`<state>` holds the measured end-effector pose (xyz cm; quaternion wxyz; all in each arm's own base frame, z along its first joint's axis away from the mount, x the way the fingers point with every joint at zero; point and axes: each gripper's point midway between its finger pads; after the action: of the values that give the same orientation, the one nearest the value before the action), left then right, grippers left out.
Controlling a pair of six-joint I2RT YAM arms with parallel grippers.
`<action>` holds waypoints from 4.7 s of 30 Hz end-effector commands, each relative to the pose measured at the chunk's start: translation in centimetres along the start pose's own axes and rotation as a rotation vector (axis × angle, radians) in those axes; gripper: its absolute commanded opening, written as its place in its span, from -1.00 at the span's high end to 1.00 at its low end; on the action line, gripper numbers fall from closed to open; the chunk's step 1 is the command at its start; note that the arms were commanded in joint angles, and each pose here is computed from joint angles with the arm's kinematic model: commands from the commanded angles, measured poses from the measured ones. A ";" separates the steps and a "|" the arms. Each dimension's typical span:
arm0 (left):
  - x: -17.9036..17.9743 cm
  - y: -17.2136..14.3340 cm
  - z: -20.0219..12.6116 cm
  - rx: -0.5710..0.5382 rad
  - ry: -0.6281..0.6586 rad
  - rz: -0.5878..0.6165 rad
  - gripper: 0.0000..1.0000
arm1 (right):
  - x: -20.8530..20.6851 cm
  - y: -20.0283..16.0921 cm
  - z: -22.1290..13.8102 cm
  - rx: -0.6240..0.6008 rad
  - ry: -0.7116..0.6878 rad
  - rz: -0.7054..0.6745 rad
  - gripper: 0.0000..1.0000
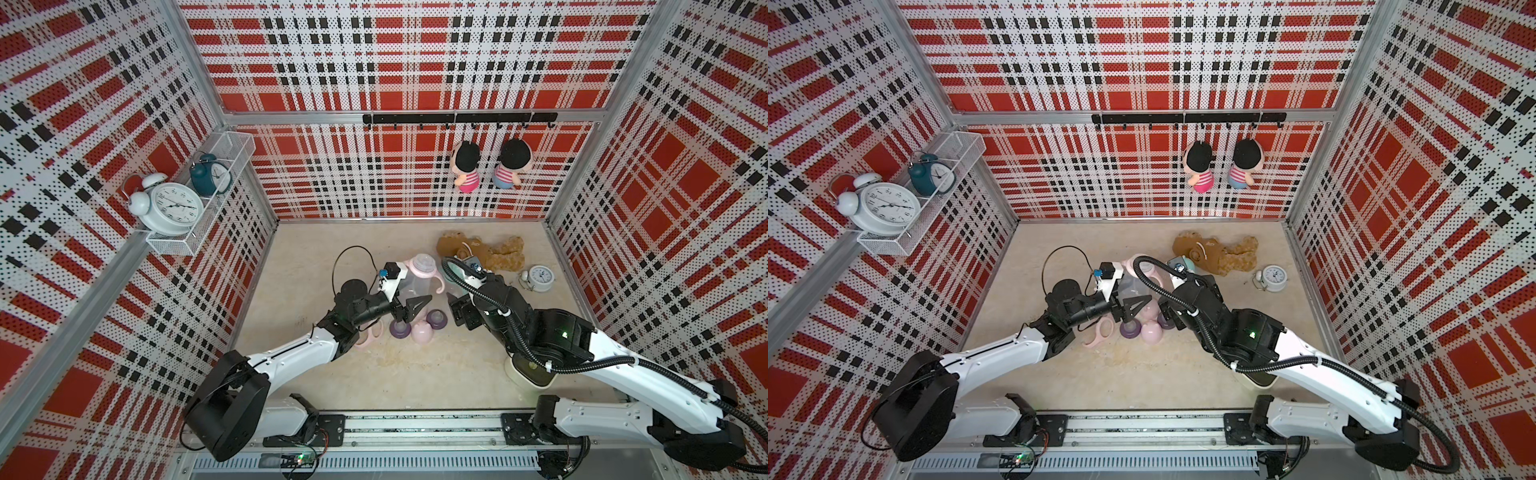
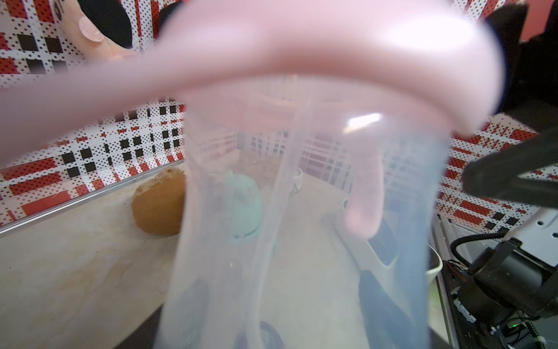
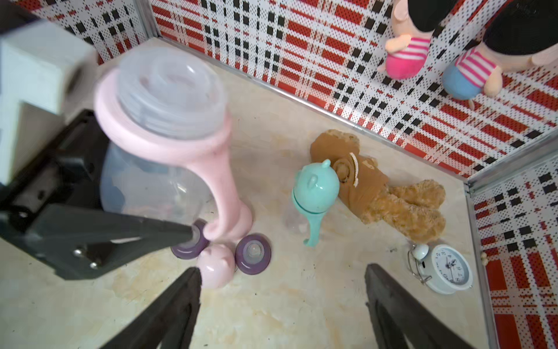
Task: Assemble the baby bottles
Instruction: Put on the handle of the baby bottle, then pick up the nipple from the center of the board.
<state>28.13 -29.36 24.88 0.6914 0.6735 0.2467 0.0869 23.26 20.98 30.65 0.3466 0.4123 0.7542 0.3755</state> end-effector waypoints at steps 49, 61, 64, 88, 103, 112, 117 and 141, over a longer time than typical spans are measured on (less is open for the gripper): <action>4.2 8.3 -8.4 -0.306 0.319 -0.008 1.00 | 17.4 -11.6 18.7 0.175 0.434 -0.151 -0.55; 4.3 8.0 -8.2 -0.296 0.318 -0.011 1.00 | 18.9 -13.8 20.7 0.219 0.455 -0.177 -0.51; 4.4 8.0 -8.2 -0.295 0.317 -0.010 1.00 | 19.3 -14.2 20.9 0.225 0.465 -0.183 -0.50; 4.3 8.1 -8.1 -0.294 0.312 -0.006 1.00 | 18.5 -19.1 20.9 0.369 0.407 -0.341 -0.25; 4.4 8.0 -8.0 -0.289 0.316 -0.003 1.00 | 16.6 -22.4 17.6 0.483 0.439 -0.388 -0.22; 4.6 7.8 -7.8 -0.281 0.316 -0.009 1.00 | 17.6 -22.1 16.4 0.570 0.509 -0.366 -0.55; 4.5 7.8 -7.9 -0.281 0.314 -0.006 1.00 | 18.0 -22.8 16.4 0.635 0.535 -0.389 -0.54; 6.0 7.9 -7.7 -0.272 0.330 -0.036 1.00 | 18.0 -18.4 13.5 0.535 0.553 -0.382 -0.22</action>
<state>31.05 -19.23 29.57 0.7133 0.5575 0.3668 0.2140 21.48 33.70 2.50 0.0772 0.2374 0.9519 0.1775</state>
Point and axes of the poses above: each gripper's point midway between its finger pads, its own z axis out along the fingers, its own x axis along the line the jaws close on, y = z × x, and after that the axes turned 4 degrees about -z, right-handed
